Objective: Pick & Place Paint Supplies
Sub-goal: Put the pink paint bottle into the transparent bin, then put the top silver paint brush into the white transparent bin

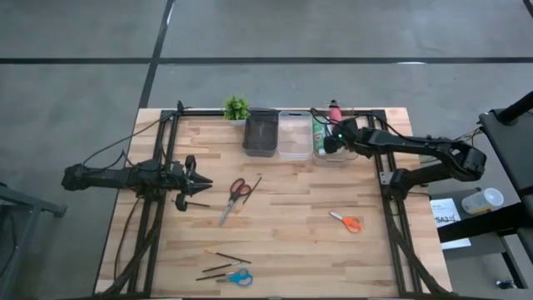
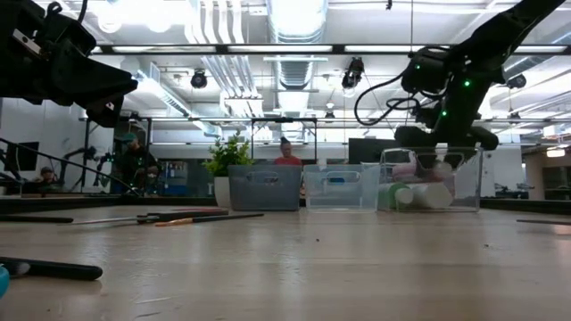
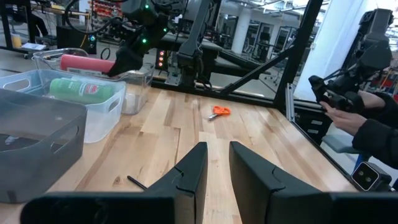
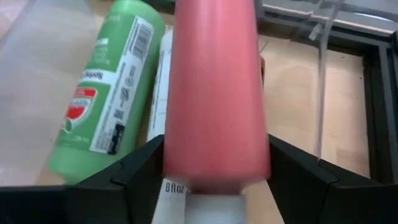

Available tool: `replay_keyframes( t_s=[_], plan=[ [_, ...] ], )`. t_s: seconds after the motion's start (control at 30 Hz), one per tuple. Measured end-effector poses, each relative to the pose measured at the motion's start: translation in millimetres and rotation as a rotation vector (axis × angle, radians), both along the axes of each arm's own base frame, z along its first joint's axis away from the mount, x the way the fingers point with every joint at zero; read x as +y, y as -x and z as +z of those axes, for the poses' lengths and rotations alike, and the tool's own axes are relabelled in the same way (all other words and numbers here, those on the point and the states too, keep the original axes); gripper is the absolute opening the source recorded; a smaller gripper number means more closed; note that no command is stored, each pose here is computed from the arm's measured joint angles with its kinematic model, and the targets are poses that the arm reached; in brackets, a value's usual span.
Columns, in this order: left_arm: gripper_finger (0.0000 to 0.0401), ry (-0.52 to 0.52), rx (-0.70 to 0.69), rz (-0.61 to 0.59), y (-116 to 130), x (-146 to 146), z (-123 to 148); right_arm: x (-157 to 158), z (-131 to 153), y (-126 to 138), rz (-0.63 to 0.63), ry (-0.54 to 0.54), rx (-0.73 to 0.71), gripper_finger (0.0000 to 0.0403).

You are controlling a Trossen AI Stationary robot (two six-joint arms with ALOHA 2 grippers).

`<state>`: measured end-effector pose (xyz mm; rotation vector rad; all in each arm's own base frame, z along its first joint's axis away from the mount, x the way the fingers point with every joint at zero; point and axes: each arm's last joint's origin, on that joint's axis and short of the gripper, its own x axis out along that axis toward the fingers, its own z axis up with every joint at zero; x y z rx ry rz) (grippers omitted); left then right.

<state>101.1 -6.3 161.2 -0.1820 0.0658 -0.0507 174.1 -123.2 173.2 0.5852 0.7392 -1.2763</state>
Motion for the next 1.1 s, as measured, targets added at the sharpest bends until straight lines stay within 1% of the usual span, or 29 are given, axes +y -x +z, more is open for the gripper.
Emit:
replay_keyframes(
  t_s=[0.13, 0.33, 0.53, 0.7, 0.9, 1.1],
  plan=[
    [0.0077, 0.000, 0.000, -0.001, 0, 0, 0, -1, -1, -2, 0.004, -0.008, -0.003, 0.0282],
    [0.0077, 0.000, -0.001, 0.000, 0, 0, 0, -1, 2, -2, 0.013, -0.009, -0.017, 0.0286],
    [0.0077, 0.000, 0.000, -0.001, 0, 0, 0, 1, 17, -3, 0.054, 0.020, -0.063, 0.0287],
    [0.0077, 0.000, -0.001, 0.000, 0, 0, 0, 9, 36, -4, 0.105, 0.057, -0.136, 0.0287],
    [0.0077, 0.000, 0.000, 0.000, 0, 0, 0, 27, 60, -9, 0.208, 0.118, -0.218, 0.0288],
    [0.0077, 0.000, -0.001, 0.000, 0, 0, 0, 48, 77, -23, 0.407, 0.229, -0.296, 0.0288]
  ],
)
